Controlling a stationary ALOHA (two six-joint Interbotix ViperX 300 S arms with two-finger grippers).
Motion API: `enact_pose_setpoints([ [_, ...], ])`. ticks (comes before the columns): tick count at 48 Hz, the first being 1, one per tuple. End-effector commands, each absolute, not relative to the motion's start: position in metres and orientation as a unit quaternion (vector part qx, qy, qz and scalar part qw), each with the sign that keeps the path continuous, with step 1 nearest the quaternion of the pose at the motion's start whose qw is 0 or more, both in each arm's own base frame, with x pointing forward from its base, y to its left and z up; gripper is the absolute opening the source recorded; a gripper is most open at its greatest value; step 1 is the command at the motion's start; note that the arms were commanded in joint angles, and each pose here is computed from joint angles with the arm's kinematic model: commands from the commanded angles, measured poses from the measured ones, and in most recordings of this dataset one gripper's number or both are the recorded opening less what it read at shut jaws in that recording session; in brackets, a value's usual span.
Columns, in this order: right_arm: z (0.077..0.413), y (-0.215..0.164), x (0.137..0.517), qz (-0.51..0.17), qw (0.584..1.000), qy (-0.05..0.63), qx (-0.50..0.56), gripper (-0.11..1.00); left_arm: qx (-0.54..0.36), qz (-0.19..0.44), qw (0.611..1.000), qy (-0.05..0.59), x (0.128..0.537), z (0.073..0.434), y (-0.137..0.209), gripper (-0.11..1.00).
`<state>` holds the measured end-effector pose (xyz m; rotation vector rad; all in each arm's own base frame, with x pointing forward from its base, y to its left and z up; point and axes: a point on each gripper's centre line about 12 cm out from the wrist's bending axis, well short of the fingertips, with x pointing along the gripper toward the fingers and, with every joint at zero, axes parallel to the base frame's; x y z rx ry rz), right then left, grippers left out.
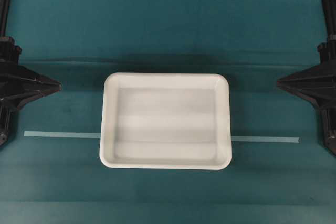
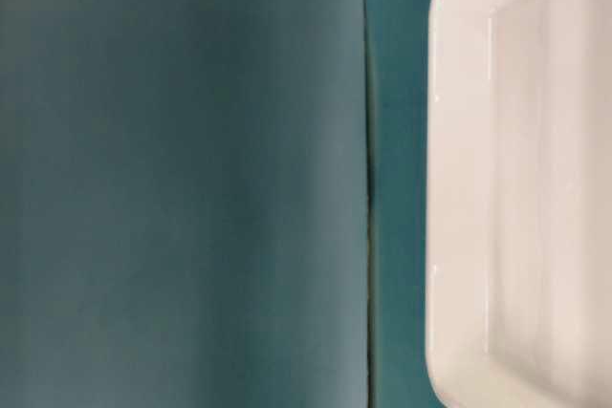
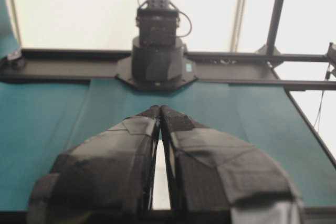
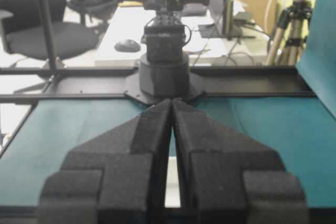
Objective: Lift the white case with both hands.
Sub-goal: 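Move both grippers inward toward the left and right tray rims, opening them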
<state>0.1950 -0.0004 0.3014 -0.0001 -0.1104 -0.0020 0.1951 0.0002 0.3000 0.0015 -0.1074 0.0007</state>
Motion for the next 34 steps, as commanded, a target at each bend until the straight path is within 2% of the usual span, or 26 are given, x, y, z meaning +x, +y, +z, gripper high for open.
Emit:
enact_pose_setpoints([
  [1, 0.305, 0.002, 0.197, 0.006, 0.998, -0.063, 0.01, 0.09, -0.026, -0.008, 0.999, -0.042, 0.205, 0.304, -0.003, 0.14],
  [4, 0.311, 0.002, 0.196, 0.005, 0.997, -0.069, 0.041, 0.12, -0.056, -0.01, 0.998, -0.041, 0.208, 0.309, -0.003, 0.14],
  [8, 0.314, -0.001, 0.195, -0.001, 0.991, -0.074, 0.111, 0.04, -0.101, -0.014, 0.994, -0.047, 0.209, 0.315, -0.003, 0.02],
  [12, 0.314, -0.003, 0.195, -0.004, 0.98, -0.07, 0.186, 0.02, -0.141, -0.019, 0.988, -0.054, 0.209, 0.321, -0.004, -0.02],
  [24, 0.313, -0.005, 0.199, -0.013, 0.936, -0.025, 0.352, 0.02, -0.277, -0.029, 0.959, -0.052, 0.213, 0.337, -0.005, -0.02],
  [34, 0.302, -0.008, 0.202, -0.04, 0.862, 0.023, 0.505, 0.02, -0.441, -0.022, 0.897, -0.016, 0.218, 0.333, -0.005, -0.02],
])
